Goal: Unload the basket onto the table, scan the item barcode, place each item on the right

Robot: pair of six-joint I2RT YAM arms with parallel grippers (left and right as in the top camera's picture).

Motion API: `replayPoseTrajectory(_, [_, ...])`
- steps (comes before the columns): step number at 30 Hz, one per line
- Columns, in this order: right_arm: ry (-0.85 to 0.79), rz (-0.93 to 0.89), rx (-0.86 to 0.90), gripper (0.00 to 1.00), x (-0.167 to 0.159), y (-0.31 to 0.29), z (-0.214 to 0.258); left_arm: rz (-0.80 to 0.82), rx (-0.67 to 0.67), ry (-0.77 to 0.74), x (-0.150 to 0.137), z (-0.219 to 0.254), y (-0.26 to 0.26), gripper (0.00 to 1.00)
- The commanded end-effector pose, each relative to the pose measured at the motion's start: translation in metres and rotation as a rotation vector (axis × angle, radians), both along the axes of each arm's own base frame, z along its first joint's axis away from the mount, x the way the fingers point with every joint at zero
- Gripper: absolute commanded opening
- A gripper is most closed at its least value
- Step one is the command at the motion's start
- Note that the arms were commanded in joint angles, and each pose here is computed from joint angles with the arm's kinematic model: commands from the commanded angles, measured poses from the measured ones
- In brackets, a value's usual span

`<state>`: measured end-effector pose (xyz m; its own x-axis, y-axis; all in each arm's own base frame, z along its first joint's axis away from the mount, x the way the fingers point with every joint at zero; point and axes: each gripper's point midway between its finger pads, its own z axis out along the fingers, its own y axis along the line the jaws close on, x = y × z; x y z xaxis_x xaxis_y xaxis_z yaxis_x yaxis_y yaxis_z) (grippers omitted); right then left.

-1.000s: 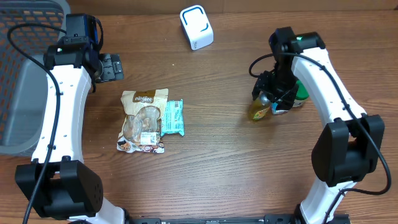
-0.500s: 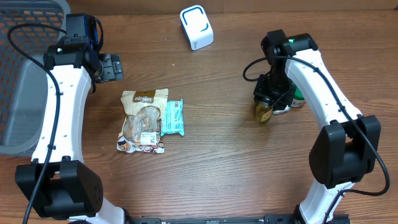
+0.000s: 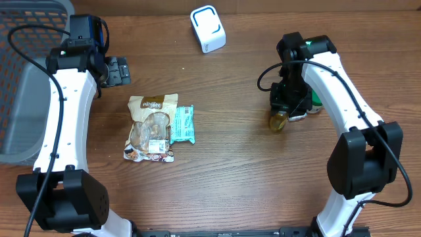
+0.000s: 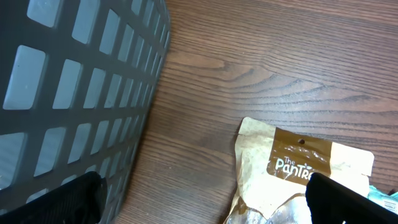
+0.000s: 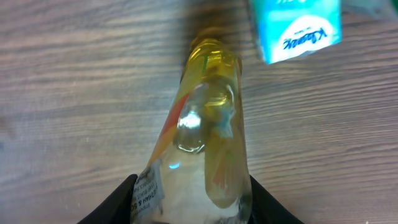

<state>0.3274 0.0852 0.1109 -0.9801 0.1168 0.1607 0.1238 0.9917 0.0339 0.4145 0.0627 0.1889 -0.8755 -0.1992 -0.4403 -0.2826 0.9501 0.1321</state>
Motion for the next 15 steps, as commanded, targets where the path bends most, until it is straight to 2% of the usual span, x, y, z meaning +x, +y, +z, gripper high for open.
replayPoseTrajectory(1, [-0.002, 0.064, 0.035, 0.41, -0.0057, 0.0008, 0.008, -0.004, 0.007, -0.031, 0.0025, 0.0123, 0.0038, 1.0])
replayPoseTrajectory(12, [0.0, 0.123, 0.02, 0.45, -0.0068, -0.0048, 0.0078, -0.004, 0.007, -0.031, 0.0025, 0.0123, 0.0038, 1.0])
replayPoseTrajectory(13, [0.0, 0.123, 0.02, 0.49, -0.0069, -0.0048, 0.0078, -0.004, 0.007, -0.031, 0.0025, 0.0123, 0.0038, 0.99])
replayPoseTrajectory(15, [0.0, 0.122, 0.02, 0.68, -0.0068, -0.0048, 0.0078, -0.004, 0.007, -0.031, 0.0025, 0.0123, 0.0038, 1.0])
